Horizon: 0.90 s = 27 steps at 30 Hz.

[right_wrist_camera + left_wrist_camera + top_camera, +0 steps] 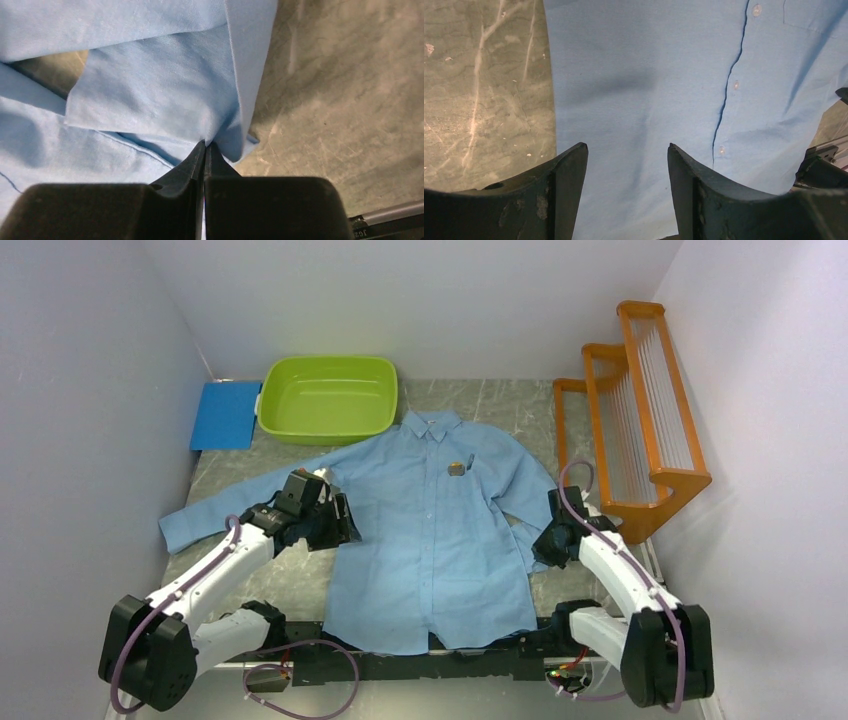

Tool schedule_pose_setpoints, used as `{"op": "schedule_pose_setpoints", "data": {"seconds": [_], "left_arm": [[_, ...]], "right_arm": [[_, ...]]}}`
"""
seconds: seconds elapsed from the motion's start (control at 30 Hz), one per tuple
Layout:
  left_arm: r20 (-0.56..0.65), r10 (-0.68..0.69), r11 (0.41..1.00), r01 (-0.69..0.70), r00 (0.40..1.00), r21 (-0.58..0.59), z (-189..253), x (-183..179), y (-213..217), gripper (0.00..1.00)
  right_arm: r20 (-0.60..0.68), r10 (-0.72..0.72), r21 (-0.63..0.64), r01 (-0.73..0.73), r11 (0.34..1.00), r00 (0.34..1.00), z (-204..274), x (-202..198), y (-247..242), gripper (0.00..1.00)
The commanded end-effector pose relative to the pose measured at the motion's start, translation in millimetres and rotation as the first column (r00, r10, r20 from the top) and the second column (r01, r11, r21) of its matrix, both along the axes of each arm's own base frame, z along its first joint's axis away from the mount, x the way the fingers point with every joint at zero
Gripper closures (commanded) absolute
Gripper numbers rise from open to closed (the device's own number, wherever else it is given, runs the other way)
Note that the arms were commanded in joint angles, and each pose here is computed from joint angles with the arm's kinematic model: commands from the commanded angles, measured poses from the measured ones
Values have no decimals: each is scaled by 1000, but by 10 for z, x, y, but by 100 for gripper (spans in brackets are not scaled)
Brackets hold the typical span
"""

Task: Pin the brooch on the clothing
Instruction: Flatten out the clothes at the center of the board.

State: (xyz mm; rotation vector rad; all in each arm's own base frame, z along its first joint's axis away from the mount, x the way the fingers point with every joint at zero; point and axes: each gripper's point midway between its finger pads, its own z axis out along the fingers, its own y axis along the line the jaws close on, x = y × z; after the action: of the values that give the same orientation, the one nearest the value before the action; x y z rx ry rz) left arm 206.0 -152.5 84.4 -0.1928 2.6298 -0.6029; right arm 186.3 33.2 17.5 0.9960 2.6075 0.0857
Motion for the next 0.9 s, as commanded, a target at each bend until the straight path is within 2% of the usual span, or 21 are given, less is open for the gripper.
{"op": "schedule_pose_setpoints", "data": {"seconds": [0.0,0.07,0.33,0.57,0.87], "left_arm": [[35,-14,999,15,999,-46,122,95,-100,35],[36,-17,999,18,999,-49,126,99,-109,35],[47,-35,997,37,998,-60,149,153,-158,36],[47,-52,997,54,998,-52,146,204,-184,36],[46,-57,996,60,997,-73,144,250,-242,37]], "right_arm": [[86,-72,-33,75,997,994,296,61,-101,97],[112,-98,-34,102,994,989,404,51,-127,100],[278,-171,-86,202,976,945,949,64,-345,100],[371,-106,-114,158,981,923,1282,136,-379,100],[514,-103,-251,264,931,852,2021,128,-736,100]]}}
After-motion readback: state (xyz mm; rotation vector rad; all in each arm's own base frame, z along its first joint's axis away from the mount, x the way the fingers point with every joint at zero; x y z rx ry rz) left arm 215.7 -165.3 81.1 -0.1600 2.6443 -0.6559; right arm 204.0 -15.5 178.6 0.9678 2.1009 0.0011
